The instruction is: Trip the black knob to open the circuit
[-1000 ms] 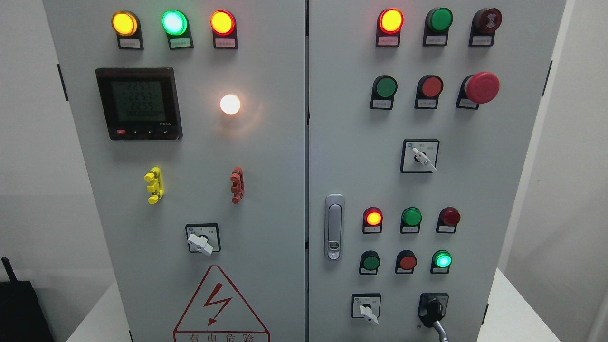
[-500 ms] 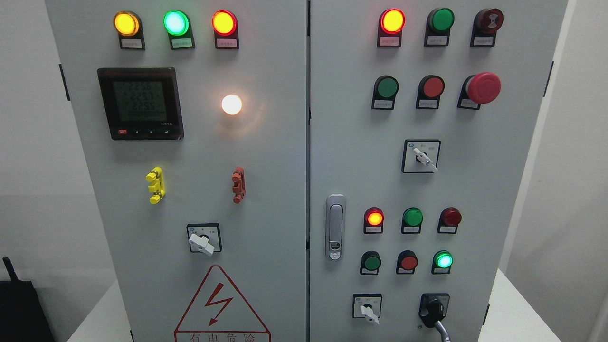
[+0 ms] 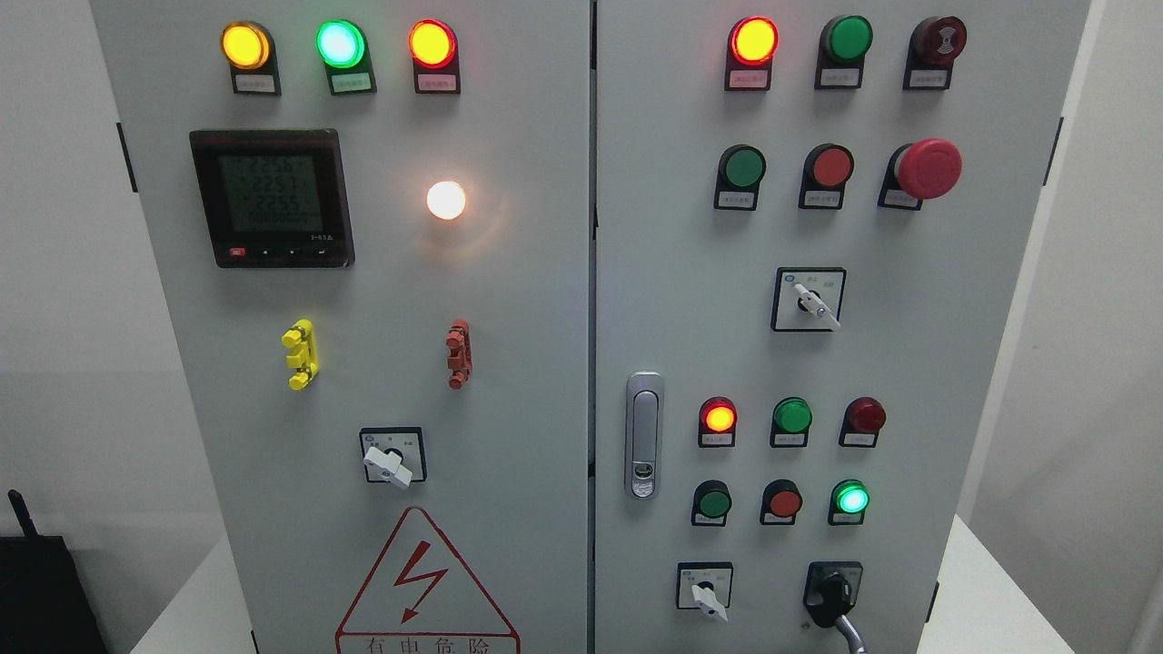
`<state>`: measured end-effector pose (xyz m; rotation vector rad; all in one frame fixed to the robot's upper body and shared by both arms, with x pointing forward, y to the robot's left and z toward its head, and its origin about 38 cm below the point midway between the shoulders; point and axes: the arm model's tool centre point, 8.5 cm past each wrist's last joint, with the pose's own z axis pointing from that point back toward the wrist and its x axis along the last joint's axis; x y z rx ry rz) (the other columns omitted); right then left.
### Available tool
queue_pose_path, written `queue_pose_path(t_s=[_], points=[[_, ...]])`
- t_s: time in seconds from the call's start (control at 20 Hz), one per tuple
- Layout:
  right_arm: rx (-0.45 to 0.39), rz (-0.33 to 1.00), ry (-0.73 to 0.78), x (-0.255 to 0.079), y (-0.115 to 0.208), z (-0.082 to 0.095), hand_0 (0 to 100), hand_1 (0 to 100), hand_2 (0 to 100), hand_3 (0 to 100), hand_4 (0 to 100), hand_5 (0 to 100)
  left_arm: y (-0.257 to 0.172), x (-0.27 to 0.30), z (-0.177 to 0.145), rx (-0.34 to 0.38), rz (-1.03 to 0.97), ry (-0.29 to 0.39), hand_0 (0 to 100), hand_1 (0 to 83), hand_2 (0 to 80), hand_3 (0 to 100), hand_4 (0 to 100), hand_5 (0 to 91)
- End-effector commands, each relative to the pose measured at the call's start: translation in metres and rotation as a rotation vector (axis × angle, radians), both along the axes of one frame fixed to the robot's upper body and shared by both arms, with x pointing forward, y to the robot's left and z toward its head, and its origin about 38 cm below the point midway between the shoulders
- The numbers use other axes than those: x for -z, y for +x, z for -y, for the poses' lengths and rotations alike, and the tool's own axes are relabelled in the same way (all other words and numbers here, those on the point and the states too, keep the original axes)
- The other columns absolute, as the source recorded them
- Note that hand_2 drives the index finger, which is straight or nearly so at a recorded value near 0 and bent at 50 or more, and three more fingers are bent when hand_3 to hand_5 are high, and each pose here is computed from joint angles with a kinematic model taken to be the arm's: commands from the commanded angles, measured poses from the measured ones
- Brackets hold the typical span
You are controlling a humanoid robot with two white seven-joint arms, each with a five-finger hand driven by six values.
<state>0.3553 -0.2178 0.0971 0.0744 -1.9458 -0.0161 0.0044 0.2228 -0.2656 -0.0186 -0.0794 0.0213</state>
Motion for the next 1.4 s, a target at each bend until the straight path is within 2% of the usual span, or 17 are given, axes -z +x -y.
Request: queue_pose_path(t_s=[0.0,1.0,1.35], points=[[-0.019,0.047,-0.012,-0.011,0.001,0.000,73,74,0,100,92,91,0.003,0.000,0.001,-0.003,0.006,-0.001,12,38.9,0.0,0,0,0.0],[0.022,0.037,0.009,-0.009,0.003,0.019,73,75,0,100,92,91,0.002,0.000,0.001,-0.003,0.004,-0.001,12,38.9,0.0,0,0,0.0],[0.023,0.045,0.012,-0.011,0.004,0.019,74,76,0,100,92,90,0.003,0.000,0.001,-0.003,0.004,-0.001,12,38.9,0.0,0,0,0.0]])
